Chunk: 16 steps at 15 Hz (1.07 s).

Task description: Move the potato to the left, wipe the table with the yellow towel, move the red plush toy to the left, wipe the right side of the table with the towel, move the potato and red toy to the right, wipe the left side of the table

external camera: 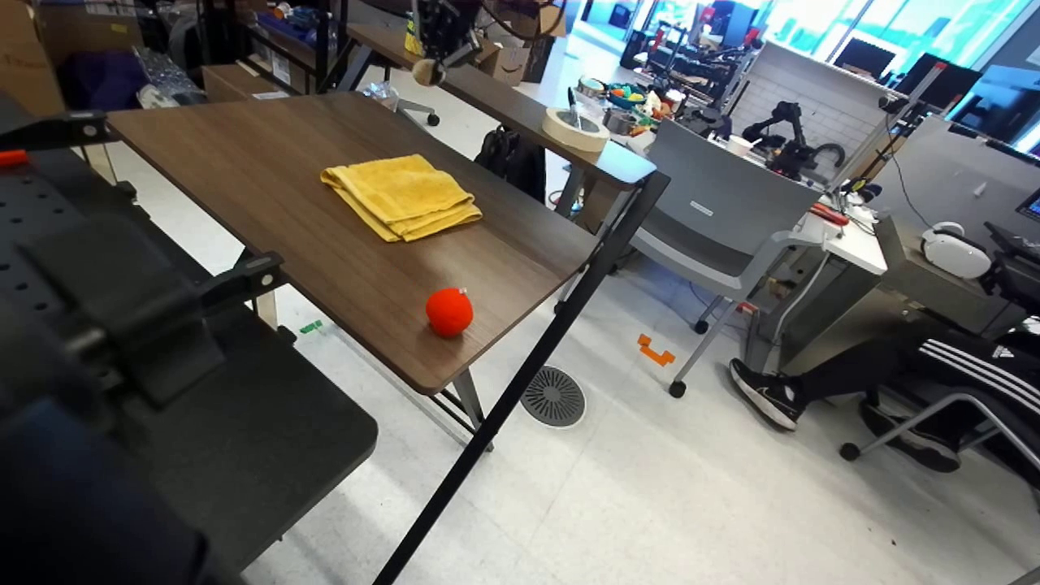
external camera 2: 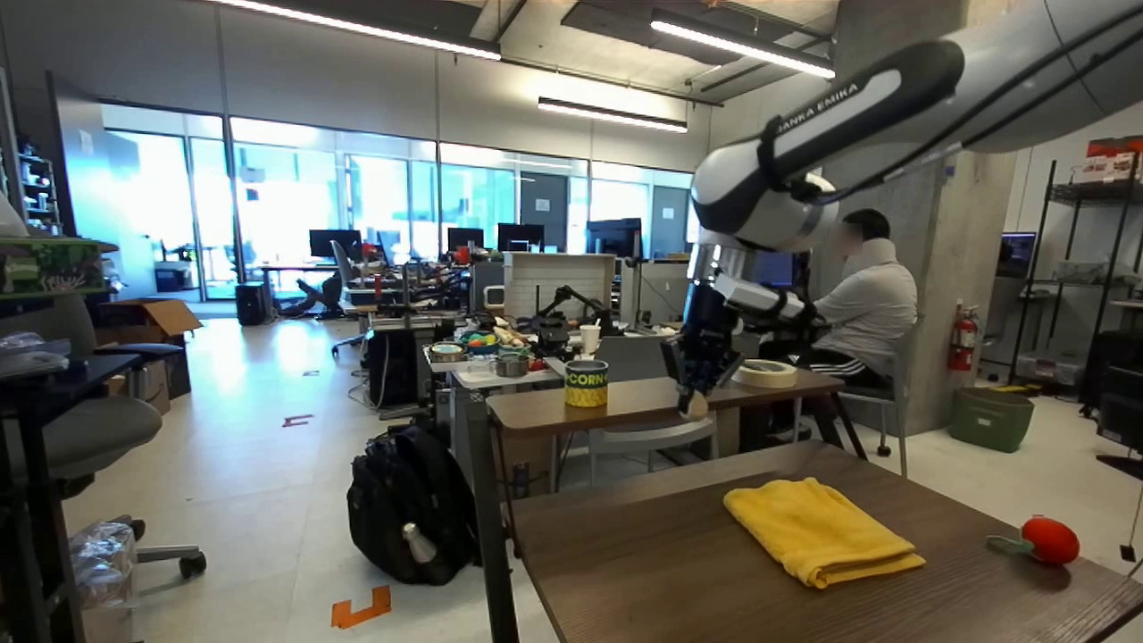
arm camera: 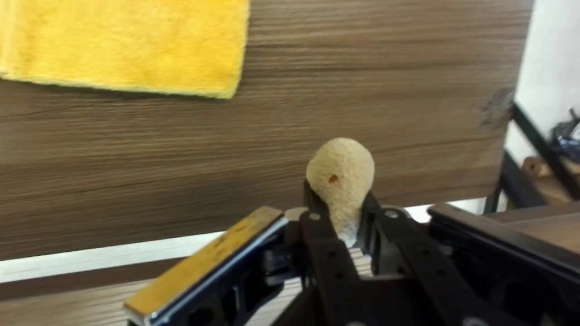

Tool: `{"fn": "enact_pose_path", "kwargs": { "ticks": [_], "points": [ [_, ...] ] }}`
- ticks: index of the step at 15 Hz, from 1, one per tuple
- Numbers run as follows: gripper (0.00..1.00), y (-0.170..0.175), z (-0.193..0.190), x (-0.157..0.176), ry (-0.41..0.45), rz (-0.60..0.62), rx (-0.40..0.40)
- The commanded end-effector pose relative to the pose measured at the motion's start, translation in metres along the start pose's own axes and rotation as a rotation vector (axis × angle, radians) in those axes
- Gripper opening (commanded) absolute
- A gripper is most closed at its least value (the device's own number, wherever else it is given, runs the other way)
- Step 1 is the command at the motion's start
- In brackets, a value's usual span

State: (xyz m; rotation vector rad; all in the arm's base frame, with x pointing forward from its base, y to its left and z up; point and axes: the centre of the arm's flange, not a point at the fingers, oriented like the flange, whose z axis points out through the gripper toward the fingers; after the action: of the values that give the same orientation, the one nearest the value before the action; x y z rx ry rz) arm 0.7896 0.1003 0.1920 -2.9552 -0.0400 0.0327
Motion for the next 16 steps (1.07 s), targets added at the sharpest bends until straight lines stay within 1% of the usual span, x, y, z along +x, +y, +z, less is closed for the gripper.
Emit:
{"fn": "enact_pose_path", "kwargs": {
  "ticks": [1, 2, 4, 6, 8, 10, 11, 12, 13, 15, 16],
  "points": [
    [0.05, -0.069, -0.011, 0.009, -0.164, -0.118, -0.013],
    [0.05, -0.085, -0.010, 0.006, -0.211, -0.131, -0.059],
    [0.05, -0.107, 0.000, 0.003, -0.269, -0.144, -0.163],
    [0.05, -0.113, 0.009, 0.002, -0.361, -0.154, -0.241],
    [0.05, -0.106, 0.018, 0.000, -0.420, -0.138, -0.316],
    [0.05, -0.091, 0.029, 0.001, -0.558, -0.115, -0.346],
    [0.05, -0.081, 0.034, 0.004, -0.628, -0.105, -0.336],
    [0.05, -0.073, 0.038, 0.000, -0.691, -0.089, -0.349],
    [0.05, -0.066, 0.042, -0.007, -0.704, -0.063, -0.359],
    [0.05, -0.054, 0.051, -0.013, -0.635, 0.000, -0.384],
    [0.05, -0.049, 0.058, -0.012, -0.606, 0.031, -0.374]
  ]
}}
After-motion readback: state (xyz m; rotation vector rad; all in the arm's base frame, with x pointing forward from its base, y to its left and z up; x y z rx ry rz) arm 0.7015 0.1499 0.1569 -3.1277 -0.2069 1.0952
